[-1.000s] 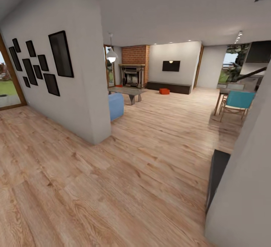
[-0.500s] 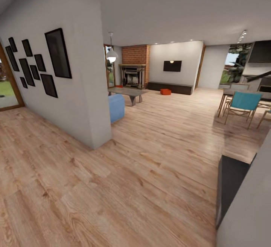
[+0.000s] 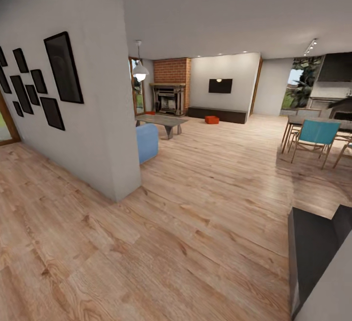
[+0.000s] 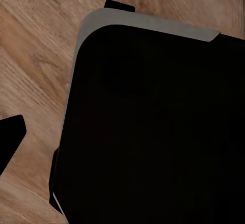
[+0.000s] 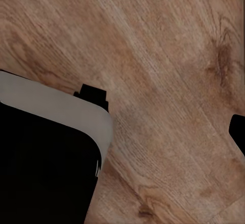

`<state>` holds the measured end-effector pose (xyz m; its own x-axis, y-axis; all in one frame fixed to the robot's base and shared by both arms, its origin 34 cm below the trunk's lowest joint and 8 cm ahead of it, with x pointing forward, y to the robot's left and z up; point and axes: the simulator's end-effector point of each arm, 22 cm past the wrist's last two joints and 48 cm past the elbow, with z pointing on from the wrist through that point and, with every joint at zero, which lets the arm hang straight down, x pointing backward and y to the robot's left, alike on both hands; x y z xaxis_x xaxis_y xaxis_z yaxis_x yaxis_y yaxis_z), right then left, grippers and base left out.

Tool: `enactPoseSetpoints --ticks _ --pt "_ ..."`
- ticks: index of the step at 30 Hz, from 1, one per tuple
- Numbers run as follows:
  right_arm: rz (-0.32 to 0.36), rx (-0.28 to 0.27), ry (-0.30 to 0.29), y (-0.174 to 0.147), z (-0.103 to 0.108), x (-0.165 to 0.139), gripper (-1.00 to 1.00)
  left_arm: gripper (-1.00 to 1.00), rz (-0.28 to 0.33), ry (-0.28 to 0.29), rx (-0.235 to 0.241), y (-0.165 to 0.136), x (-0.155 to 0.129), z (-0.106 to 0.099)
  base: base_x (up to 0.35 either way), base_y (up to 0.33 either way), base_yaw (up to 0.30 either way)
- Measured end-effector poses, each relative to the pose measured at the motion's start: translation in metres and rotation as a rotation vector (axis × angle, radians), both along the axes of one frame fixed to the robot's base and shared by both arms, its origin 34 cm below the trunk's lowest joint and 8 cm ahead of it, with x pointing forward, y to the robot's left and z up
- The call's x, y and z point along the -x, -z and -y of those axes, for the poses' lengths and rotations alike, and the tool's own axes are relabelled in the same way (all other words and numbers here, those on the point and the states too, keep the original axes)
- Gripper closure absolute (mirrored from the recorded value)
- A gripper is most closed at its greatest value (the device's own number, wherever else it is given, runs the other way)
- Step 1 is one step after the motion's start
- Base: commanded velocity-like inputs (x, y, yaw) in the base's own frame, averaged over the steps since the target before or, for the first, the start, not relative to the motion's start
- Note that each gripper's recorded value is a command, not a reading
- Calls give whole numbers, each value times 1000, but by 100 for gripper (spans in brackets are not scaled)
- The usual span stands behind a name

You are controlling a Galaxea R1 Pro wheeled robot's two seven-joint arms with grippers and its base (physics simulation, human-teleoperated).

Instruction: Move the two storage containers from the living room to the garage. In the garage, place one container on the floor and stack the other container on top of it (either order is fine).

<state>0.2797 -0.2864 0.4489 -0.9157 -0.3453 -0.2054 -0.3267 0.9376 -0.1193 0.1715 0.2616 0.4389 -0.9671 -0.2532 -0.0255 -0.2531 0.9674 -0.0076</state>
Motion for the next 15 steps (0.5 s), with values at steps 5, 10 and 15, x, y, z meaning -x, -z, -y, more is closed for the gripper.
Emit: enactPoseSetpoints --ticks 5,10,15 --pt "-3 -3 -3 0 0 1 -100 -100 3 0 0 0 0 0 329 79 -280" --pt "-5 -7 -5 0 -1 1 -100 -100 2 1 -2 0 0 -1 329 79 -291" --pt "-6 -8 -7 0 -2 1 -100 -100 2 0 -2 0 0 -1 329 79 -292"
